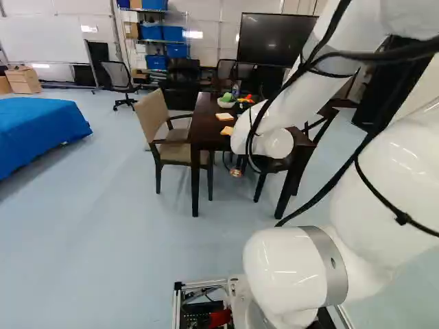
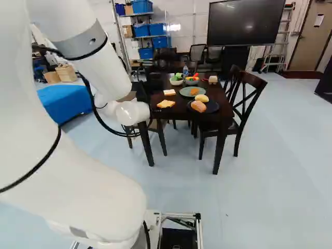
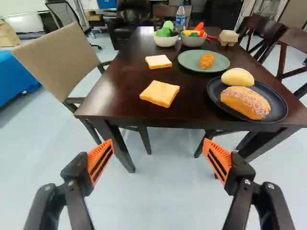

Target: Move the croissant to the empty plate

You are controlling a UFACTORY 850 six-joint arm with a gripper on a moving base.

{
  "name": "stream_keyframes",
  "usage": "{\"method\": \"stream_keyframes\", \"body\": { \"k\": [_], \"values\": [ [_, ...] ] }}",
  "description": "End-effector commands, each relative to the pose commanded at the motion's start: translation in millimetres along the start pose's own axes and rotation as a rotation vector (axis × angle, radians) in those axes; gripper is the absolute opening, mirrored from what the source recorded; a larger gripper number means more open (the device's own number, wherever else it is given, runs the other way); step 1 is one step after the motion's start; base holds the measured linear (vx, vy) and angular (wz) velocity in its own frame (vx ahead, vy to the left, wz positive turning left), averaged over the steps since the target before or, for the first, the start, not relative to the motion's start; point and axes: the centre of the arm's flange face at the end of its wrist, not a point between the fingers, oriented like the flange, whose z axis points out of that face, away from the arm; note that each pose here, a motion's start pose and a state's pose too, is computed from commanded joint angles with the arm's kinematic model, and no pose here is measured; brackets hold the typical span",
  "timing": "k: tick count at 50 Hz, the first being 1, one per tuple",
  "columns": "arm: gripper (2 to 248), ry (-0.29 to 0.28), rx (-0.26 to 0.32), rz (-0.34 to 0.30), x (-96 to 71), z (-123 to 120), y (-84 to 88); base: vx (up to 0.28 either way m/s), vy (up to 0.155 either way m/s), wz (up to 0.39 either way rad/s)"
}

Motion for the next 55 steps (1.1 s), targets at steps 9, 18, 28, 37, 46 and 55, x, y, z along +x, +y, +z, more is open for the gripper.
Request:
{"method": "stream_keyframes", "body": {
  "k": [9, 18, 28, 37, 46, 55],
  "values": [
    [247, 0.029, 0.008, -0.003, -17.5, -14, -3.2, 0.000, 0.000, 0.000],
    [247, 0.054, 0.015, -0.005, -32.6, -26, -5.6, 0.000, 0.000, 0.000],
    [247, 0.077, 0.021, -0.007, -46.3, -37, -7.5, 0.000, 0.000, 0.000],
    [247, 0.093, 0.025, -0.009, -56.1, -45, -8.7, 0.000, 0.000, 0.000],
    [247, 0.104, 0.028, -0.010, -63.0, -51, -9.5, 0.000, 0.000, 0.000],
    [247, 0.111, 0.030, -0.010, -67.3, -54, -10.0, 0.000, 0.000, 0.000]
  ]
}}
